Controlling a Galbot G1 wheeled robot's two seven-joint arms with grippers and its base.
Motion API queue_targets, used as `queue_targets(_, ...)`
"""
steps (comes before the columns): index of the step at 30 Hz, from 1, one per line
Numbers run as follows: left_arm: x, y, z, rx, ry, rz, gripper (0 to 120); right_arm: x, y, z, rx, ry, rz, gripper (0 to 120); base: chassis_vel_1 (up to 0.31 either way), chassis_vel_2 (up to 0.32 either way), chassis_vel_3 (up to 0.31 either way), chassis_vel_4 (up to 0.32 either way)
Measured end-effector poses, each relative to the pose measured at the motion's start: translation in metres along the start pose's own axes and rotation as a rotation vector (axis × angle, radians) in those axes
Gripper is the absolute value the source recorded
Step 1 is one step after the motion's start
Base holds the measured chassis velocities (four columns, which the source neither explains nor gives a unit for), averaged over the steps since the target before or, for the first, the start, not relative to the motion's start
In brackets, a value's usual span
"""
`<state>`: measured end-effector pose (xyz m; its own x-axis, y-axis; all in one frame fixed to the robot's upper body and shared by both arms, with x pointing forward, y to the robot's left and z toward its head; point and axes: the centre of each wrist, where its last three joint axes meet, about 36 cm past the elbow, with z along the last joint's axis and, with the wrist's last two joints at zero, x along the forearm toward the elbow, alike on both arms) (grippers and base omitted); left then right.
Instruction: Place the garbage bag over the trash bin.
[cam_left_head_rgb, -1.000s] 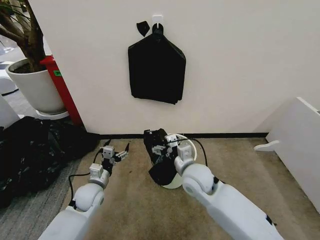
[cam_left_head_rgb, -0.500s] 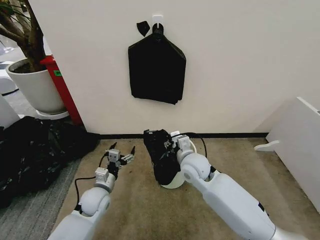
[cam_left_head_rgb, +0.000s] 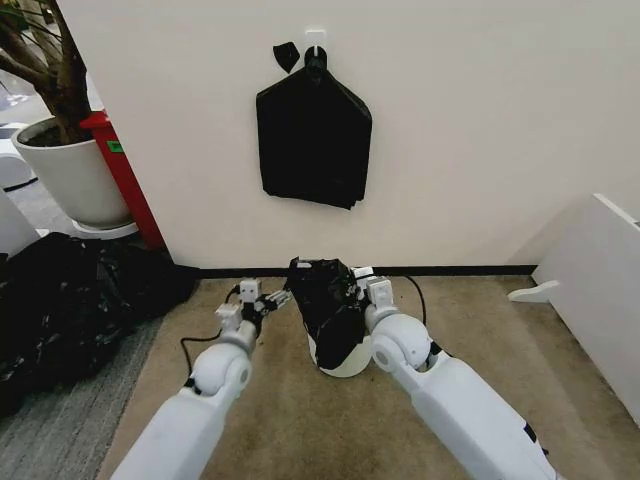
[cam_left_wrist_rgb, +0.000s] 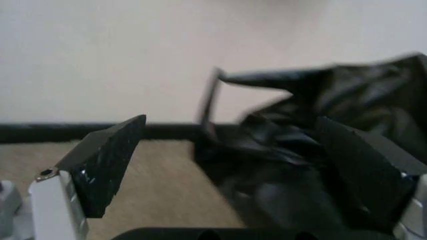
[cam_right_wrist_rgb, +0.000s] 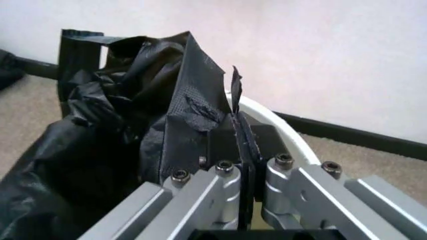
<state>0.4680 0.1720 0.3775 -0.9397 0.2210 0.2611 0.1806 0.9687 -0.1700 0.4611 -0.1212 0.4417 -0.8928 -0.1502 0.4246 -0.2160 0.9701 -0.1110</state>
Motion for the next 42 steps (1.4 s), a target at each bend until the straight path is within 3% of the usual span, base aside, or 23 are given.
queue_targets(8, -0.021, -0.043, 0.005, -0.038, 0.133, -0.002, 100, -0.006, -0.006, -0.001, -0.002, -0.009, 0.016, 0, 0.0, 0.0, 0.0, 0.0)
queue_targets(20, -0.034, -0.067, 0.003, -0.085, 0.235, -0.066, 96, -0.007, -0.01, 0.001, -0.005, -0.008, 0.022, 0, 0.0, 0.0, 0.0, 0.0)
queue_targets(31, -0.041, -0.084, 0.002, -0.194, 0.311, -0.133, 59, -0.004, -0.009, 0.007, -0.016, -0.004, 0.017, 0, 0.0, 0.0, 0.0, 0.0)
queue_targets(35, -0.044, -0.087, 0.005, -0.257, 0.337, -0.159, 41, 0.0, -0.009, 0.008, -0.019, -0.011, 0.013, 0, 0.0, 0.0, 0.0, 0.0)
queue_targets(42, -0.05, -0.08, -0.003, -0.225, 0.376, -0.159, 17, 0.005, -0.011, 0.01, -0.026, -0.018, 0.011, 0, 0.0, 0.0, 0.0, 0.0)
